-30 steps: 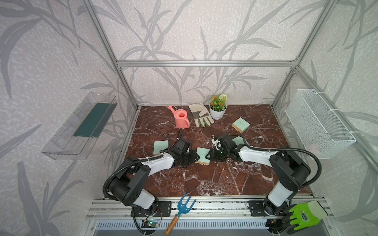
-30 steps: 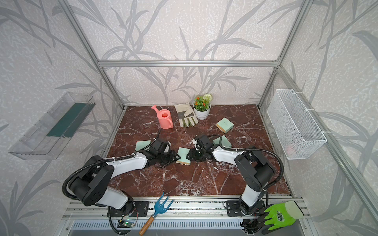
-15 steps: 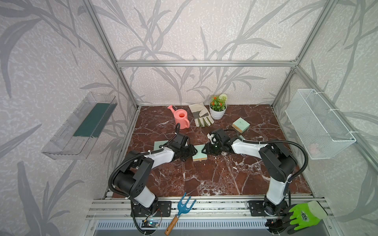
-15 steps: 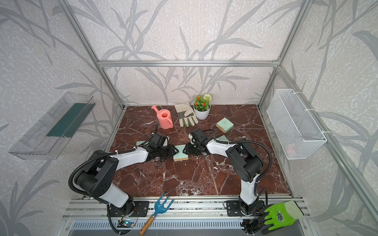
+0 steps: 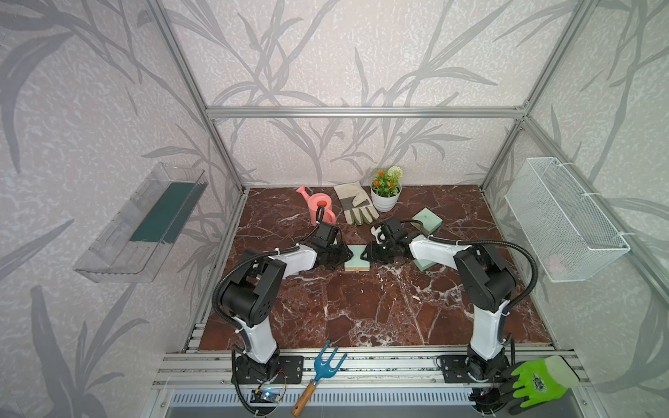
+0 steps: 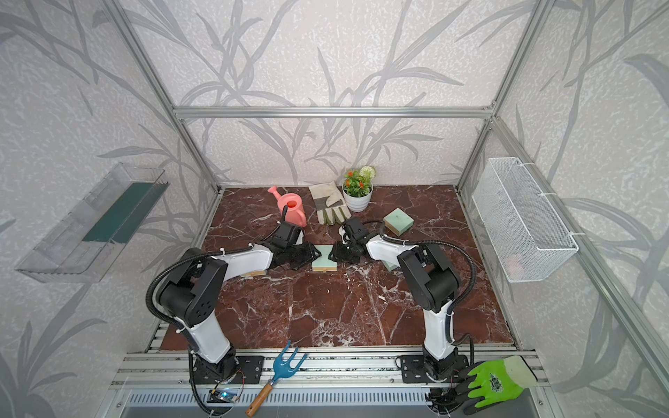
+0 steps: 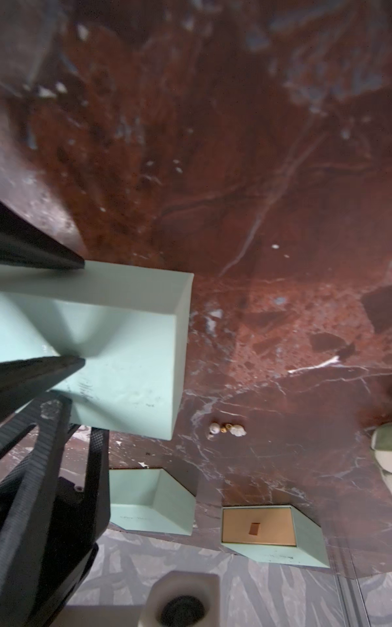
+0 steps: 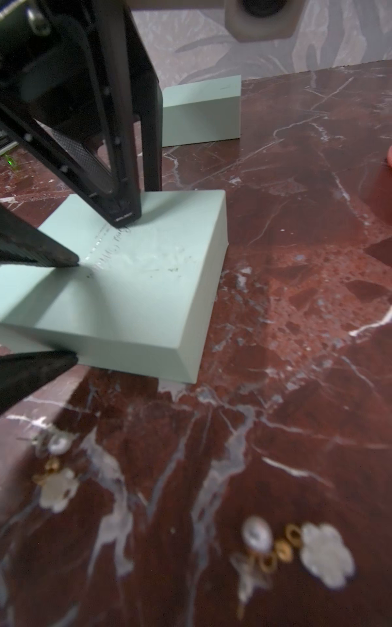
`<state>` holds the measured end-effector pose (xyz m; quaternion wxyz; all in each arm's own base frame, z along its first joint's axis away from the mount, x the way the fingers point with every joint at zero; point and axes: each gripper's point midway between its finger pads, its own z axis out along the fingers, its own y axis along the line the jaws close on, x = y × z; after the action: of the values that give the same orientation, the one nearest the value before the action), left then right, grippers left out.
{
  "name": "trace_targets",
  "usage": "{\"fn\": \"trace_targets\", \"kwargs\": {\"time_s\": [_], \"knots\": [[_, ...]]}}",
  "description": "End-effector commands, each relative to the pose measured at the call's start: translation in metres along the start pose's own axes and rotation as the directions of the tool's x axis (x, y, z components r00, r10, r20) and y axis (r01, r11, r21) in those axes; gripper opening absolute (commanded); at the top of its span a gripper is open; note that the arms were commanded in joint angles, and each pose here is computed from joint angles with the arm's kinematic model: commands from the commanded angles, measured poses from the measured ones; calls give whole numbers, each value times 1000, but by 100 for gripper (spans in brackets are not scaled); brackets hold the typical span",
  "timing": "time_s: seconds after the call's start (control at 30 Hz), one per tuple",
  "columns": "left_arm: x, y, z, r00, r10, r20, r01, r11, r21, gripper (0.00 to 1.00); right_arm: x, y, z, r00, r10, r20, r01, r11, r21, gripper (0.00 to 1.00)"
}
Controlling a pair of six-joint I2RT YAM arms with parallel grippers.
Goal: Take out the earrings from the drawer-style jewelry box
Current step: Move the jewelry box to the center of the board.
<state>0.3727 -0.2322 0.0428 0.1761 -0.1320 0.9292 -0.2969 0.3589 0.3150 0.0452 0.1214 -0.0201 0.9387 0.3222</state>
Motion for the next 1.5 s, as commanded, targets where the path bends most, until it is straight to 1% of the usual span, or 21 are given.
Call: {"fn": "trace_targets", "kwargs": {"time_s": [0.0, 0.17, 0.23, 0.33, 0.77, 1.0, 1.1, 1.23, 1.37, 1.47], "knots": [[-4, -17, 8, 999, 19, -27, -18, 999, 50, 41, -4, 10, 1, 1000, -20, -15, 20, 999, -31, 42], [-13, -26, 16, 999, 24, -31, -22, 998, 62, 41, -15, 0, 1, 1000, 9, -12, -9, 999, -30, 41], [-14, -29, 18, 999, 18, -38, -15, 997, 76, 40, -18, -1, 2, 1000, -15, -13, 14, 999, -35, 41], [-14, -31, 20, 999, 11, -39, -7, 996, 86, 40, -21, -3, 0, 1000, -13, -6, 13, 1000, -29, 42], [-14, -33, 18, 999, 9, -38, -6, 996, 93, 40, -30, -6, 0, 1000, -8, -1, 8, 1000, -25, 42], [-16, -33, 13, 1000, 5, -30, -3, 996, 89, 40, -34, -8, -10, 999, -7, 31, 8, 1000, -16, 42], [-21, -31, 3, 1000, -4, -10, 5, 997, 83, 40, -37, -4, -16, 999, -14, 38, 15, 1000, -21, 43], [-32, -24, -19, 999, -32, 36, 29, 997, 71, 41, -42, -1, -26, 998, -15, 54, 16, 1000, -25, 43], [-41, -21, -46, 995, -49, 86, 41, 995, 91, 41, -51, 3, -47, 996, -17, 93, 20, 999, -35, 44], [-42, -20, -70, 991, -58, 122, 44, 993, 114, 42, -59, 4, -72, 990, -8, 141, 15, 999, -46, 47]]}}
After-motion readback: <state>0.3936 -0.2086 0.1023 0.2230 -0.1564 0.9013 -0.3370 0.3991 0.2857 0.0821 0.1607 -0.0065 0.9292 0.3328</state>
